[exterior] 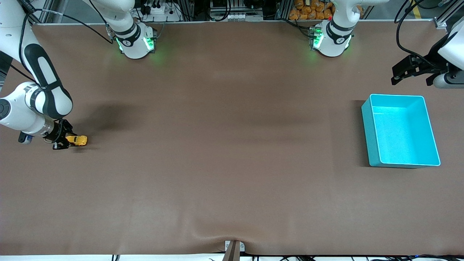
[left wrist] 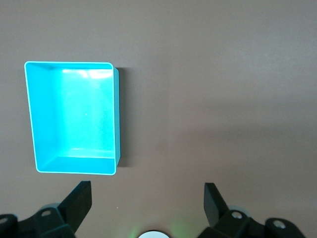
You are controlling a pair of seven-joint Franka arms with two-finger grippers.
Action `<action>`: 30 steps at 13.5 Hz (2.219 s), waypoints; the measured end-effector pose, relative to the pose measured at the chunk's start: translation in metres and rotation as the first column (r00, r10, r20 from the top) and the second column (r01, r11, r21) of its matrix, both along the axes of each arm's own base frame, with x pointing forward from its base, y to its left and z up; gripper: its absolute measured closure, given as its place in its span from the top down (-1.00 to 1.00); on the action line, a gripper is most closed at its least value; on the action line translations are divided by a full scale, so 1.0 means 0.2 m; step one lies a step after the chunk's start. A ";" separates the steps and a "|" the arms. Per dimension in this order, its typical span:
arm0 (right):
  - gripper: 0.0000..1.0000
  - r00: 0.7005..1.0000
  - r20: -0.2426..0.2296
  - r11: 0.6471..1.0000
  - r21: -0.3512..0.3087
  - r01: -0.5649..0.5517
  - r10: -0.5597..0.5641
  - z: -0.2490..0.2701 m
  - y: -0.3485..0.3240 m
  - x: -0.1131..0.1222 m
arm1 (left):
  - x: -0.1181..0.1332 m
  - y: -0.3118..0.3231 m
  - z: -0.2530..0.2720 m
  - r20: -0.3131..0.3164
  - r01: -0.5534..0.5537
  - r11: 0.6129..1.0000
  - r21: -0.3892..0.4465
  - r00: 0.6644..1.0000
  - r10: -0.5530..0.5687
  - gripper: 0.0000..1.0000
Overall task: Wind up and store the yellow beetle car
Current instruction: 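Press the car down and drag it backward with the right gripper, then open the right gripper to release the wound car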
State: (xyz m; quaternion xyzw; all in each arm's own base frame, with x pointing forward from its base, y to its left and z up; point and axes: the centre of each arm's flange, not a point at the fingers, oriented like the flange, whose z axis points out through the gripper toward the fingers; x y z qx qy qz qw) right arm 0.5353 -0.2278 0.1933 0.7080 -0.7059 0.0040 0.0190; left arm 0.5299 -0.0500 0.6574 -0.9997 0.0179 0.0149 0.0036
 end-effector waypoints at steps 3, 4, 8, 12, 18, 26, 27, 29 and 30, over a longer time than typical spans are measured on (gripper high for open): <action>-0.12 1.000 0.002 1.000 -0.011 0.001 -0.001 0.00 -0.06 0.00 | 0.00 0.00 0.00 0.000 0.000 1.000 0.000 1.000 0.000 1.00; -0.12 1.000 0.001 1.000 -0.015 0.001 -0.001 0.00 -0.07 0.00 | 0.00 0.00 0.00 0.000 0.000 1.000 0.000 1.000 0.000 1.00; -0.12 1.000 0.003 1.000 -0.017 0.005 -0.005 0.00 -0.09 0.00 | 0.00 0.00 0.00 0.000 0.000 1.000 0.000 1.000 0.000 1.00; -0.12 1.000 0.003 1.000 -0.017 0.005 -0.005 0.00 -0.10 0.00 | 0.00 0.00 0.00 0.000 0.000 1.000 0.000 1.000 0.000 1.00; -0.12 1.000 -0.001 1.000 -0.016 0.003 -0.003 0.00 -0.10 0.00 | 0.00 0.00 0.00 0.000 0.000 1.000 0.000 1.000 0.000 1.00; 1.00 0.990 -0.144 1.000 0.029 0.006 -0.002 0.40 -0.17 0.21 | 0.00 0.00 0.00 0.000 0.000 1.000 0.000 1.000 0.000 1.00; 1.00 0.987 -0.158 0.999 0.044 0.017 -0.010 0.57 -0.17 0.25 | 0.00 0.00 0.00 0.000 0.000 1.000 0.000 1.000 0.000 1.00; 1.00 0.987 -0.159 0.998 0.061 0.026 -0.016 0.92 -0.16 0.29 | 0.00 0.00 0.00 0.001 0.000 1.000 0.000 1.000 0.000 1.00; 1.00 0.989 -0.145 0.998 0.064 0.020 -0.010 1.05 -0.14 0.31 | 0.00 0.00 0.00 0.001 0.000 1.000 0.000 1.000 0.000 1.00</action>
